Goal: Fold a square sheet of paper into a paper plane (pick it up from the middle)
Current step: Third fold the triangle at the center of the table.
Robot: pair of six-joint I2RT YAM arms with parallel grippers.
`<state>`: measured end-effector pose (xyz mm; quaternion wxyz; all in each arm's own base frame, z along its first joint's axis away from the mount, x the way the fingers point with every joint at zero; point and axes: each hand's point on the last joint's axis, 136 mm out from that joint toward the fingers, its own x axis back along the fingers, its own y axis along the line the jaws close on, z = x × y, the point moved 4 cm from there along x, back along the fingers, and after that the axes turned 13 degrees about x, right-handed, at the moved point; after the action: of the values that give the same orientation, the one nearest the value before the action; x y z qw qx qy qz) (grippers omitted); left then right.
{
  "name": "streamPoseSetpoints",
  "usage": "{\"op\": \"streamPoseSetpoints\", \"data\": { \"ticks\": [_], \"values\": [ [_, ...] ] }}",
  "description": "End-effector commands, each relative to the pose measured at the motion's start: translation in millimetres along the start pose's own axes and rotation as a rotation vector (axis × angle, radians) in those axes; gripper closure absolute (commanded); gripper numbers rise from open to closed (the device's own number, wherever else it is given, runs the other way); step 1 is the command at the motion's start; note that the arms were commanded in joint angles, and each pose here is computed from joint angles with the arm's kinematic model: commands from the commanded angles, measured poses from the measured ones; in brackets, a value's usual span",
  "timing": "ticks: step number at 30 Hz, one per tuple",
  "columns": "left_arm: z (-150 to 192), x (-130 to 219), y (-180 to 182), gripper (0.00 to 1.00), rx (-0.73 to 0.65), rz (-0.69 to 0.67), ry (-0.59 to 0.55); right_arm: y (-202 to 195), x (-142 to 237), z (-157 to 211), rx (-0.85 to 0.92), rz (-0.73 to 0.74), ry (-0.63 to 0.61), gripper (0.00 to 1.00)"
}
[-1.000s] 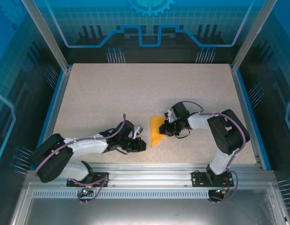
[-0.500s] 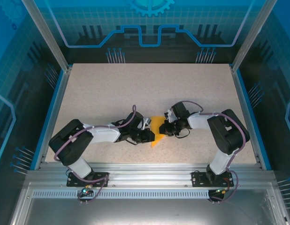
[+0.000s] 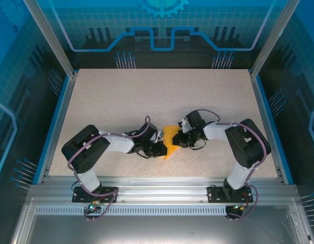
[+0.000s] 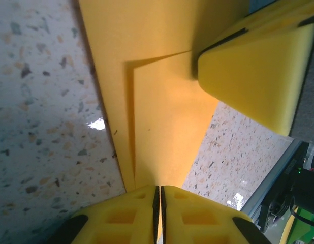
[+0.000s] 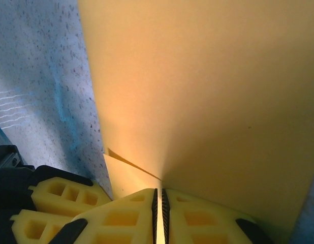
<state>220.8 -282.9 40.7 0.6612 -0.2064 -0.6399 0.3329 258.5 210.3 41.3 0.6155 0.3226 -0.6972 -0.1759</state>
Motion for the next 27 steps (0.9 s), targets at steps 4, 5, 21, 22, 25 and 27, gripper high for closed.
{"op": "streamPoseSetpoints", "data": {
  "ticks": [4,5,21,22,25,27],
  "values": [
    [18,-8,51,0.87,0.093,-0.169,0.037,12,24,3,0.017,0.032,-0.043,0.84],
    [19,-8,53,0.87,0.096,-0.172,0.036,17,26,6,0.032,0.023,-0.043,0.85],
    [17,-10,53,0.88,0.094,-0.202,0.027,28,-17,47,0.052,0.051,0.074,0.93],
    [17,-10,53,0.89,0.095,-0.206,0.027,24,-19,47,0.047,0.066,0.076,0.93],
    [18,-9,58,0.90,0.093,-0.240,0.025,13,-20,44,0.022,0.095,0.076,0.93],
    [20,-9,62,0.91,0.091,-0.258,0.028,9,-17,39,0.009,0.099,0.062,0.93]
  ]
}}
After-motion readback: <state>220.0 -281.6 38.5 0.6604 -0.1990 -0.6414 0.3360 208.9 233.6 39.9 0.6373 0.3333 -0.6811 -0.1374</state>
